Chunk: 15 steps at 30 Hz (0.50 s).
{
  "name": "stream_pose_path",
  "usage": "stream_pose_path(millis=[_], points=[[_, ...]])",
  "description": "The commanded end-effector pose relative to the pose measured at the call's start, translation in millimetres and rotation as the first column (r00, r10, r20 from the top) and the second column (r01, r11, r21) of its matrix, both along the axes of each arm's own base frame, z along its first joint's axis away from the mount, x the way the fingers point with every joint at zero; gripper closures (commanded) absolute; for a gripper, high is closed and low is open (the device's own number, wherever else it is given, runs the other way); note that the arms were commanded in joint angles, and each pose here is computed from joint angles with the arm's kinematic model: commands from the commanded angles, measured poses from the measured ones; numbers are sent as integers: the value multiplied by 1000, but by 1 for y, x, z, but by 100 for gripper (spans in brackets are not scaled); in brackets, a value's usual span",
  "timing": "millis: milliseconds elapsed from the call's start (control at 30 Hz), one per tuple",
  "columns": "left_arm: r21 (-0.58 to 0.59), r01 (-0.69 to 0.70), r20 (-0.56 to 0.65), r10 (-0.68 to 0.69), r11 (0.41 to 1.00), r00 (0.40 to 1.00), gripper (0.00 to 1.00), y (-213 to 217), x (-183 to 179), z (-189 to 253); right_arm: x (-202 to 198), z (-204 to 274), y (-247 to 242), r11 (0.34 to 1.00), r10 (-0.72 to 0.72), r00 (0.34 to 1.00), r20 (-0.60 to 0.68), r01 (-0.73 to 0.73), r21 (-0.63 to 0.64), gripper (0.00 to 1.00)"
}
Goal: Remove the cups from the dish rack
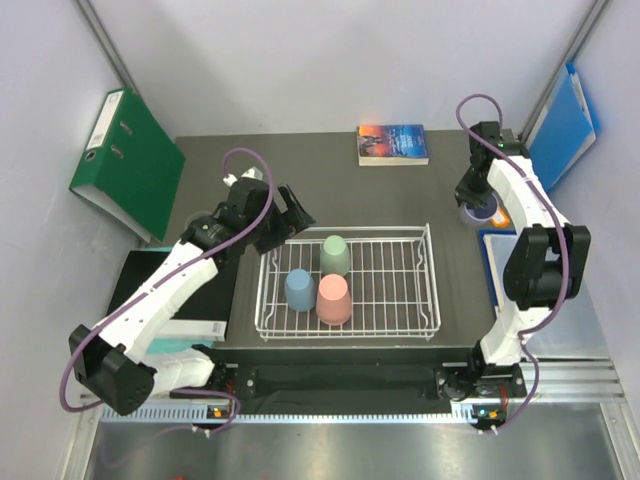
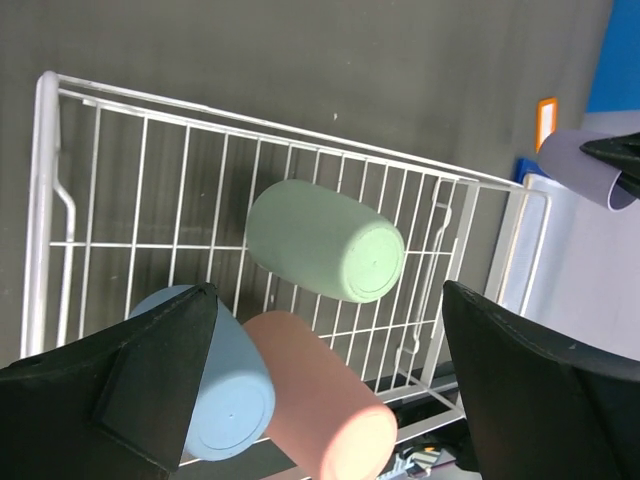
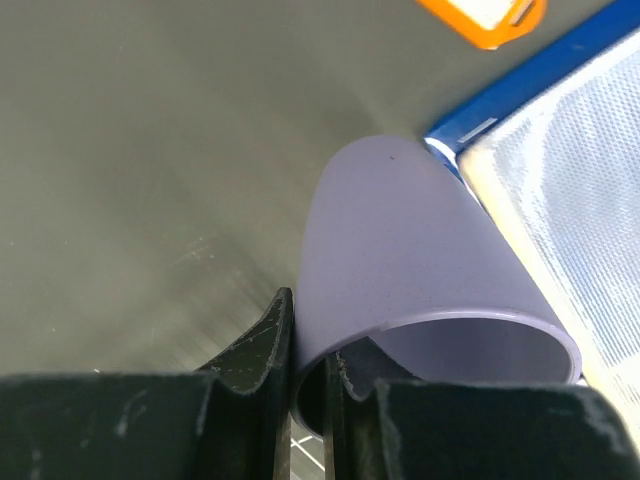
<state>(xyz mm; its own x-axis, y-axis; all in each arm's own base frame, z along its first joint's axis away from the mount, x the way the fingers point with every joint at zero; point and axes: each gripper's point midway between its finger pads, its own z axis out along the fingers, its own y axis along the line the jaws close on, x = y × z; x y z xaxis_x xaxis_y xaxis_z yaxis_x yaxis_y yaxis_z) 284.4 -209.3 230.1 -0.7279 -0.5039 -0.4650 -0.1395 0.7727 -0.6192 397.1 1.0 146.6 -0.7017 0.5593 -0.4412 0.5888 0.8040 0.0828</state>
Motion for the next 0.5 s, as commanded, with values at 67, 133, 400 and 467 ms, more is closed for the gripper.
stream_pose_path(millis=[67, 133, 400, 467], points=[[33, 4, 31, -5, 999, 1000, 2, 6, 0, 8, 29, -8, 9, 998, 63, 998, 0, -63, 22, 100], [35, 8, 23, -9, 999, 1000, 2, 5, 2, 7, 34, -17, 10, 997, 69, 997, -16, -68, 24, 100], [53, 15, -4, -15, 998, 1000, 3, 0, 9, -1, 48, -48, 16, 995, 83, 993, -83, -79, 52, 99], [60, 14, -10, -13, 998, 1000, 2, 0, 10, -4, 50, -51, 16, 995, 89, 992, -85, -84, 58, 96]])
